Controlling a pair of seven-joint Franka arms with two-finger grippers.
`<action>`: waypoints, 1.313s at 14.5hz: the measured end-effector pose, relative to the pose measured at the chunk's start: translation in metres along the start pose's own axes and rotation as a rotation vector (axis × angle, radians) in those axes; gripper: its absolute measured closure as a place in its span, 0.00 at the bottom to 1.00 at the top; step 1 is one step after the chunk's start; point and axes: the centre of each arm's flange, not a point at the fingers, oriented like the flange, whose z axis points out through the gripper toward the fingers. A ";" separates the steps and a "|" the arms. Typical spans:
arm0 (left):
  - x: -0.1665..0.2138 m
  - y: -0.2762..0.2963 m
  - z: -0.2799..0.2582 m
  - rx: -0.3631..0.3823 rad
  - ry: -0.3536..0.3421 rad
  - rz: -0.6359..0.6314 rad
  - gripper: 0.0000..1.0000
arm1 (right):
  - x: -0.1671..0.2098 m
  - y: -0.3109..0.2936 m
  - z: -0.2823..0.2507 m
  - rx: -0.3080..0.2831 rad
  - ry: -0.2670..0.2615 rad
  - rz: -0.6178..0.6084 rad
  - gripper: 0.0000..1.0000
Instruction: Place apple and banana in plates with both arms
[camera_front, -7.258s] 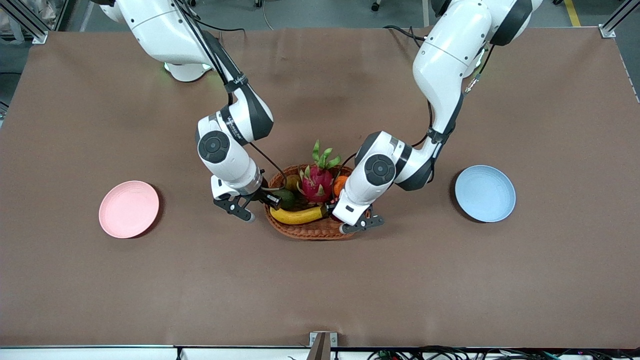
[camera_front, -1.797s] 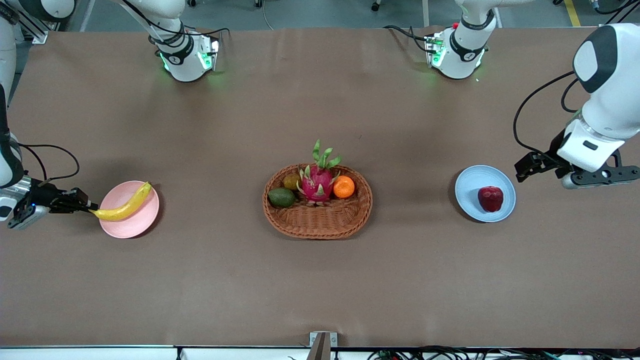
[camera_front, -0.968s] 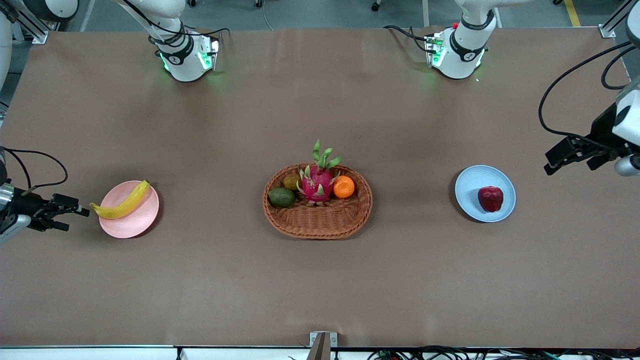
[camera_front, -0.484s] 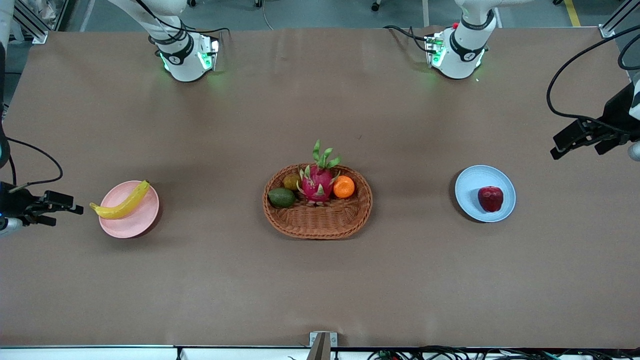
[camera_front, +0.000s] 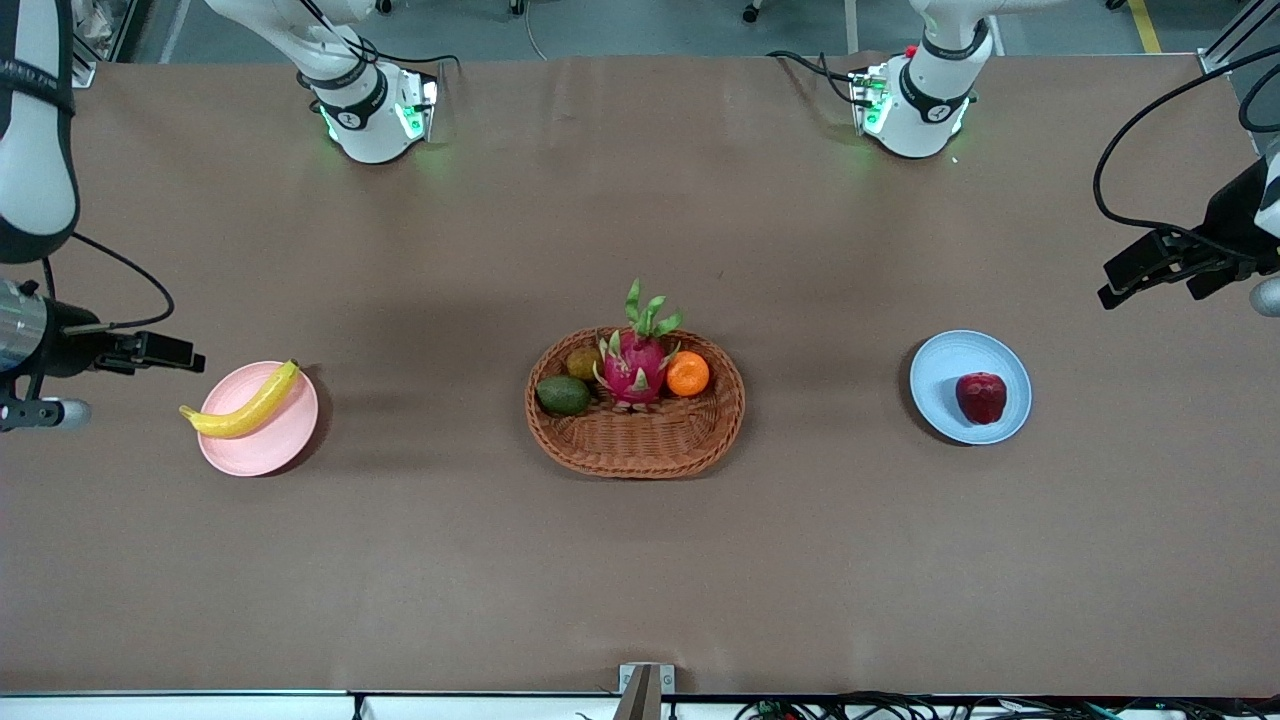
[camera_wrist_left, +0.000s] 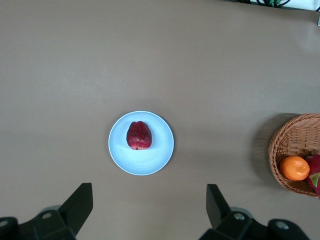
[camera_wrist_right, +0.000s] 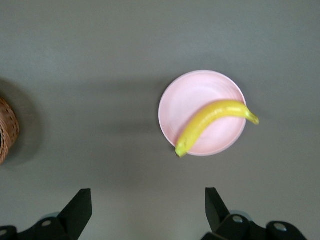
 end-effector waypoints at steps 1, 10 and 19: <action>0.000 0.000 0.000 0.000 0.000 0.000 0.00 | -0.006 -0.002 -0.013 -0.013 -0.015 0.008 0.00; 0.000 -0.001 0.001 -0.003 -0.001 -0.004 0.00 | -0.025 -0.004 -0.094 -0.072 0.054 0.018 0.00; 0.001 -0.001 0.001 -0.003 -0.003 -0.004 0.00 | -0.036 -0.028 -0.094 -0.071 -0.022 -0.018 0.00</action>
